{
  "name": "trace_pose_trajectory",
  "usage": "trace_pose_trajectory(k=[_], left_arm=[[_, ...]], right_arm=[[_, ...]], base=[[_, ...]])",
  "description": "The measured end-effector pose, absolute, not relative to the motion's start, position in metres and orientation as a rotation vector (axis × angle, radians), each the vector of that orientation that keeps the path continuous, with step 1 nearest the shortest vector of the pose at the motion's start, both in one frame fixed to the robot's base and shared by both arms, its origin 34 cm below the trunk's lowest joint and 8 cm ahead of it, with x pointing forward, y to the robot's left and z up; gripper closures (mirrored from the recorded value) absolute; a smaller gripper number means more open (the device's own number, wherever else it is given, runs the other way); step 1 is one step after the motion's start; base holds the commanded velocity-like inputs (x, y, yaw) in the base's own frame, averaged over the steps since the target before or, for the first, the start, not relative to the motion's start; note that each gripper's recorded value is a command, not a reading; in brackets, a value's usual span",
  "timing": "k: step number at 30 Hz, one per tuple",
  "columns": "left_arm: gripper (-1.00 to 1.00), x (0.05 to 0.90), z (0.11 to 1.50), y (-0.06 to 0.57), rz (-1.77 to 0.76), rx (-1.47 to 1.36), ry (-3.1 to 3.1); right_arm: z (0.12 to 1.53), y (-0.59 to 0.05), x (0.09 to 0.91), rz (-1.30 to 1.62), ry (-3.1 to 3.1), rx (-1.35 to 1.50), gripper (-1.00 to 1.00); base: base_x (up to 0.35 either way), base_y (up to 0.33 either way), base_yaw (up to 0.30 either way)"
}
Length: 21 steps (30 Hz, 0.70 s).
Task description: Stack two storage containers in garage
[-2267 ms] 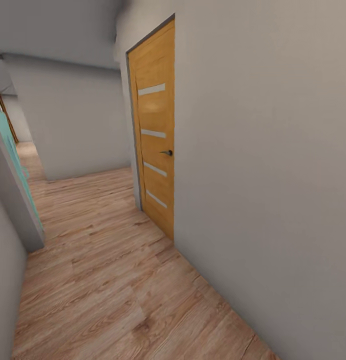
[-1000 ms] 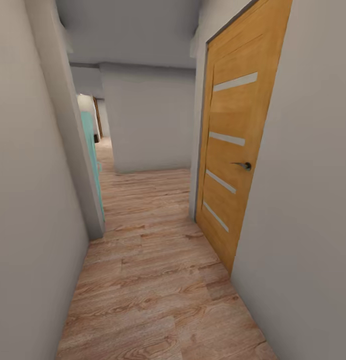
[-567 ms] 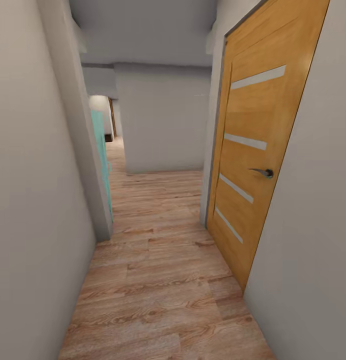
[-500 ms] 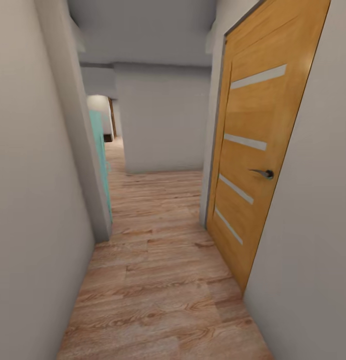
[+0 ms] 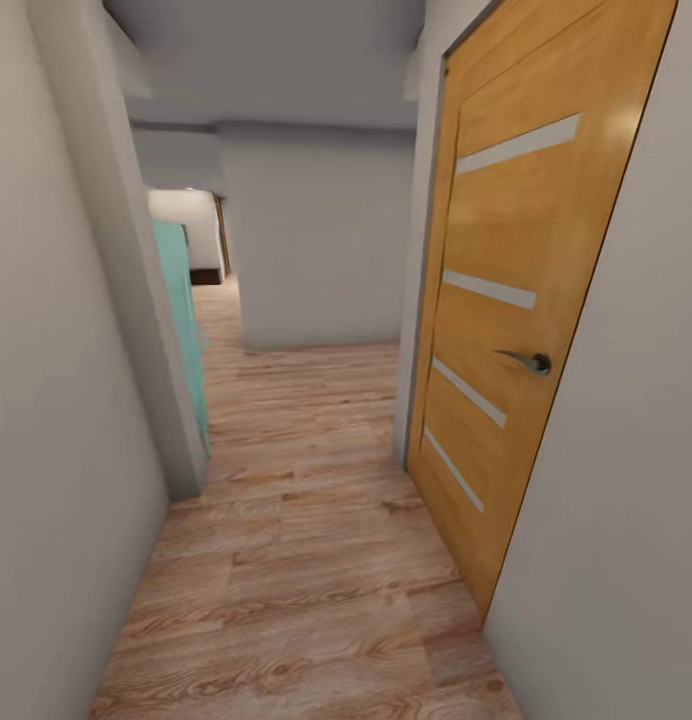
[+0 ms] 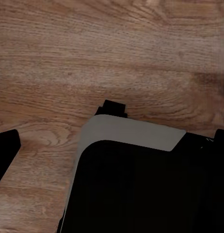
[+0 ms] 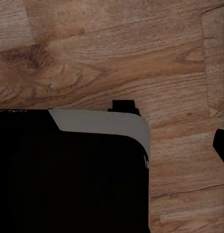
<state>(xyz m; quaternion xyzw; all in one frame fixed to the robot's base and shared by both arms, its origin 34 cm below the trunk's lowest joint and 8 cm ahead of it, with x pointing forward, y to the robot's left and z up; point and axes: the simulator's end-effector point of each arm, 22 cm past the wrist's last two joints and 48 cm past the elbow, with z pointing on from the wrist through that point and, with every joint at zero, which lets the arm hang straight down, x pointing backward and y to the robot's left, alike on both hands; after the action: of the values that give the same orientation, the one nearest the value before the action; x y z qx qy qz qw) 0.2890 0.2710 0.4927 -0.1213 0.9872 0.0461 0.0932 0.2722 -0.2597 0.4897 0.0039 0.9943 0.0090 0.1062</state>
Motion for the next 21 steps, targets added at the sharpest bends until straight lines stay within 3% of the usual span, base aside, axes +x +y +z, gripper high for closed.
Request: trace_pose_trajectory(k=[6, 21], left_arm=[[-1.0, 0.2888, 0.4927, 0.2711, 0.137, -0.361, 2.93], [-1.0, 0.289, 0.4928, 0.2712, 0.137, -0.36, 2.93]], right_arm=[[0.4897, -0.26, 0.2721, 0.024, 2.929, 0.011, -1.0], [0.4898, -0.2615, 0.2727, 0.019, 2.926, 0.016, -1.0]], base=[[0.313, -0.164, 0.071], [0.313, -0.154, 0.257]])
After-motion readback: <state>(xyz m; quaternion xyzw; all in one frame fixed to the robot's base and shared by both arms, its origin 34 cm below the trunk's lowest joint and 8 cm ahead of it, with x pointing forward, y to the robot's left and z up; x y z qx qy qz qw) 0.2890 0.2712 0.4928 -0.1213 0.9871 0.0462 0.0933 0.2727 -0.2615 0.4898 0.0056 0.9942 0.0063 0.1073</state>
